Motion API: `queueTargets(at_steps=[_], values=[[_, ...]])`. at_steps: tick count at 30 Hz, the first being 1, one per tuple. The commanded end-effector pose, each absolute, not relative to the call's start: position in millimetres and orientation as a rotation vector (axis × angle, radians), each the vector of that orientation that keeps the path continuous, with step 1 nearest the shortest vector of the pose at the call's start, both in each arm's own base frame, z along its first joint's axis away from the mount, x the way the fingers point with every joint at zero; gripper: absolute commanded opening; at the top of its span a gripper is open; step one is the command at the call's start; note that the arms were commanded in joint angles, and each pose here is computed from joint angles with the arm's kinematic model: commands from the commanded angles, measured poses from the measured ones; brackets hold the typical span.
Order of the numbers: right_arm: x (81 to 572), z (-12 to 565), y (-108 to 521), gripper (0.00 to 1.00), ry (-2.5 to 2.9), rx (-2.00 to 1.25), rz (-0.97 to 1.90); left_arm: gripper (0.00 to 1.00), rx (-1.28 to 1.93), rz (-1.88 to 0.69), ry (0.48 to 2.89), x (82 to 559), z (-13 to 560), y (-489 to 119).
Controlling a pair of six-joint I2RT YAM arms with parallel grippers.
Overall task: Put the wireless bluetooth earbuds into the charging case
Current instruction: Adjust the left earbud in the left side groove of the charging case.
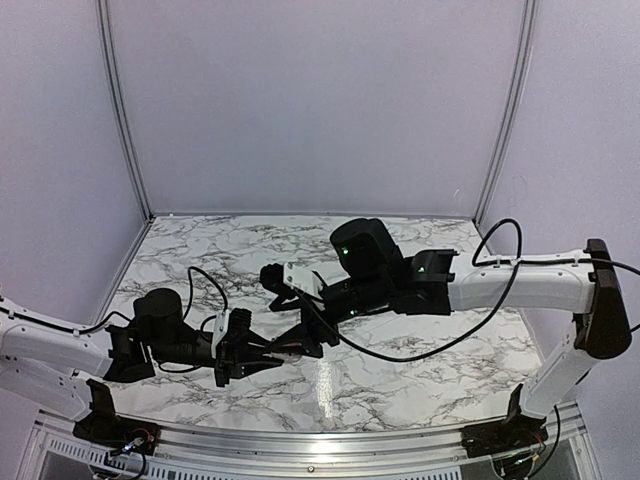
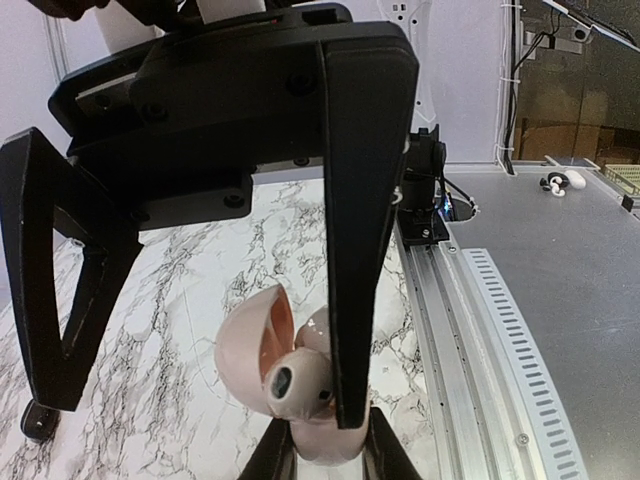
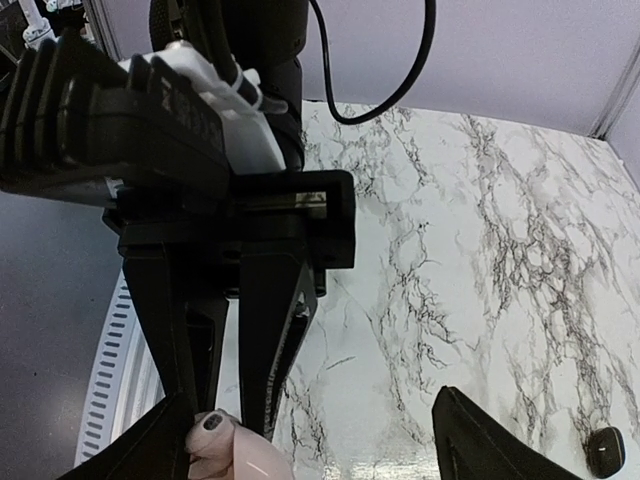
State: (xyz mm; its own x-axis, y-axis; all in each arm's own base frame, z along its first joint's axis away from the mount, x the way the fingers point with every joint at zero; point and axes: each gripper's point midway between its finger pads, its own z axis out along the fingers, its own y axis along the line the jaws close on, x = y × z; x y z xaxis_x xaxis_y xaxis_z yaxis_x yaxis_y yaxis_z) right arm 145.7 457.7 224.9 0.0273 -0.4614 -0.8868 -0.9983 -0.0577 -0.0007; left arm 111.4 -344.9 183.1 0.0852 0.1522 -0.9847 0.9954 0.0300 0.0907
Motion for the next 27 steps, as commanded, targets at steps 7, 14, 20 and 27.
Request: queueTargets(at_steps=[7,14,20,27], values=[[140.0,241.5,449.6,0.76,1.453,-1.6,1.01,0.0,1.302,-1.036,1.199,110.3,203.5,-343.8],[135.6,252.8,442.2,0.77,1.416,-1.601,1.005,0.0,1.301,-1.037,1.206,111.2,202.8,-344.7],[133.7,263.3,438.1,0.77,1.39,-1.599,0.998,0.0,1.302,-1.037,1.206,111.9,203.2,-346.3],[146.4,270.6,435.0,0.6,1.432,-1.599,0.888,0.0,1.301,-1.048,1.22,112.8,202.0,-347.9]])
